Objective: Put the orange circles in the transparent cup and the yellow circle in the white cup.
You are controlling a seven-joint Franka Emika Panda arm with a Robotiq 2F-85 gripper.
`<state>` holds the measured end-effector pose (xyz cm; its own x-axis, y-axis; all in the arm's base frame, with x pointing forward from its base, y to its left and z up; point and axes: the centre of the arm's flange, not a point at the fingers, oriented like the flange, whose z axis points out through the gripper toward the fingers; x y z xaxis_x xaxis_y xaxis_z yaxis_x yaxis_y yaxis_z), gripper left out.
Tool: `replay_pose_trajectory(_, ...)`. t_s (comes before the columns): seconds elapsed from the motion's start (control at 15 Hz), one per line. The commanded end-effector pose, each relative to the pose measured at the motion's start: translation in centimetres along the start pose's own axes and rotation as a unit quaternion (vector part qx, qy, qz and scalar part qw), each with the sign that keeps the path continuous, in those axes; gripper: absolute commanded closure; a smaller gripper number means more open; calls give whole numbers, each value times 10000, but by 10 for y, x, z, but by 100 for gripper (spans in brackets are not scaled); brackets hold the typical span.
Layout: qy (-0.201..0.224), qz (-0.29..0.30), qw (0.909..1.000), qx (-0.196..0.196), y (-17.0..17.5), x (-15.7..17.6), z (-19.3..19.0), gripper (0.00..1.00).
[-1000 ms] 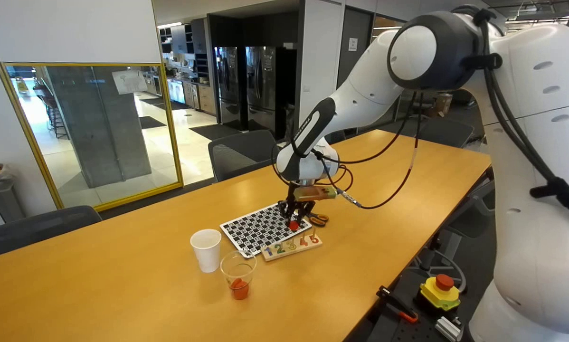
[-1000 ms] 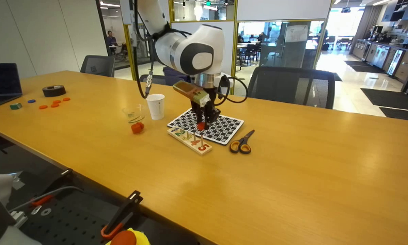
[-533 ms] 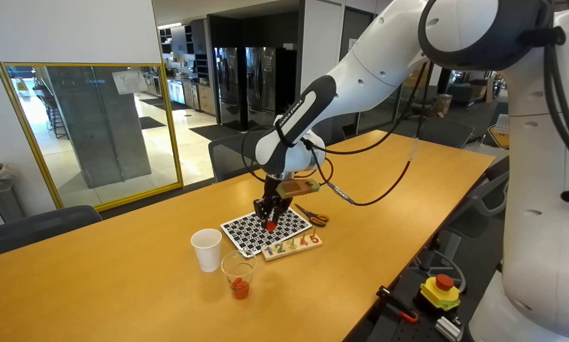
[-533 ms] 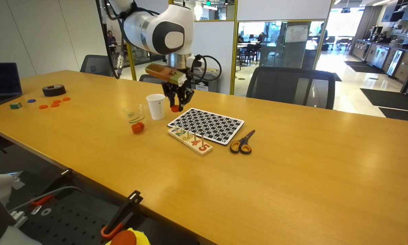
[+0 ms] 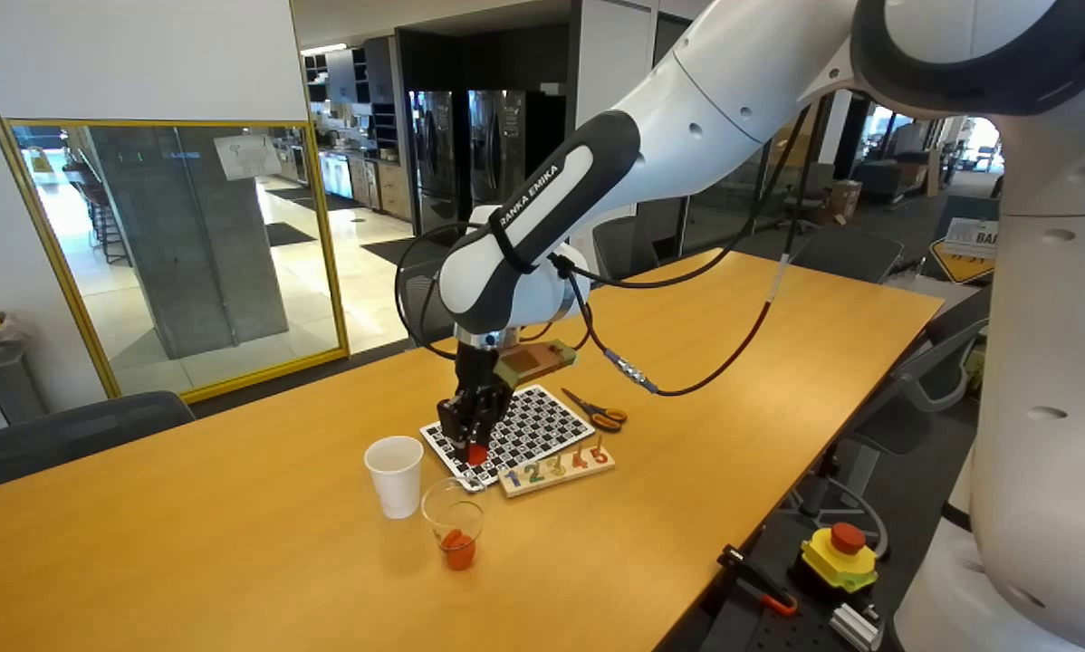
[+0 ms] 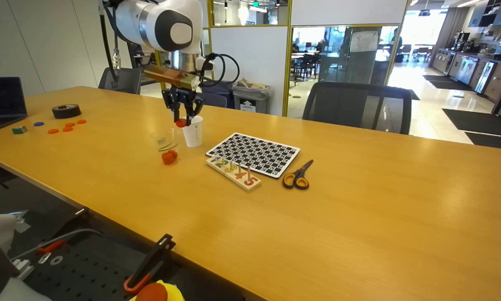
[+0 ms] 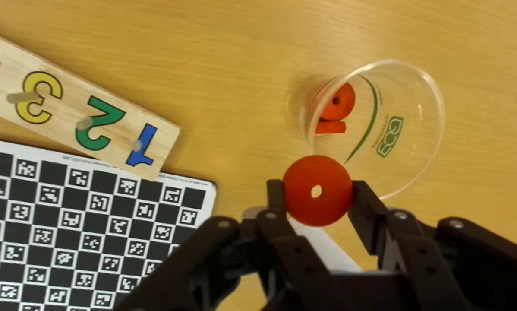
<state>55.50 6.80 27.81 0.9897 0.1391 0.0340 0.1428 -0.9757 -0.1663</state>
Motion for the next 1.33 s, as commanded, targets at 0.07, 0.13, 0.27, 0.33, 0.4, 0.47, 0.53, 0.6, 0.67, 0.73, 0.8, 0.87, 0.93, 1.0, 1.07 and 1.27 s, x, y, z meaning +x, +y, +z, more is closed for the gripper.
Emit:
replay_pose_trajectory(0.07, -230, -547, 9982, 107, -30, -7, -2, 82)
replay_pose_trajectory(0.13, -296, -632, 9975, 115, -35, -9, 2, 82)
replay_pose_trajectory(0.27, -378, -745, 9964, 130, -42, -10, 6, 82)
replay_pose_trajectory(0.33, -409, -795, 9959, 144, -45, -11, 7, 82)
replay_pose_trajectory(0.4, -439, -828, 9955, 154, -48, -11, 9, 82)
replay_pose_trajectory(0.47, -439, -853, 9953, 140, -50, -11, 11, 82)
replay_pose_trajectory(0.53, -403, -823, 9958, 70, -51, -10, 13, 82)
replay_pose_trajectory(0.6, -426, -832, 9956, 91, -52, -9, 15, 82)
replay_pose_trajectory(0.67, -420, -814, 9958, 69, -53, -8, 17, 82)
replay_pose_trajectory(0.73, -419, -812, 9958, 62, -53, -8, 18, 82)
replay_pose_trajectory(0.8, -407, -785, 9961, 36, -53, -7, 20, 82)
replay_pose_trajectory(0.87, -417, -782, 9961, 39, -53, -6, 22, 82)
replay_pose_trajectory(0.93, -416, -756, 9963, 20, -52, -6, 23, 82)
replay_pose_trajectory(1.0, -436, -745, 9963, 8, -52, -6, 24, 33)
replay_pose_trajectory(1.07, -434, -724, 9964, -15, -51, -6, 24, 32)
replay_pose_trajectory(1.27, -420, -703, 9966, -80, -48, -8, 17, 10)
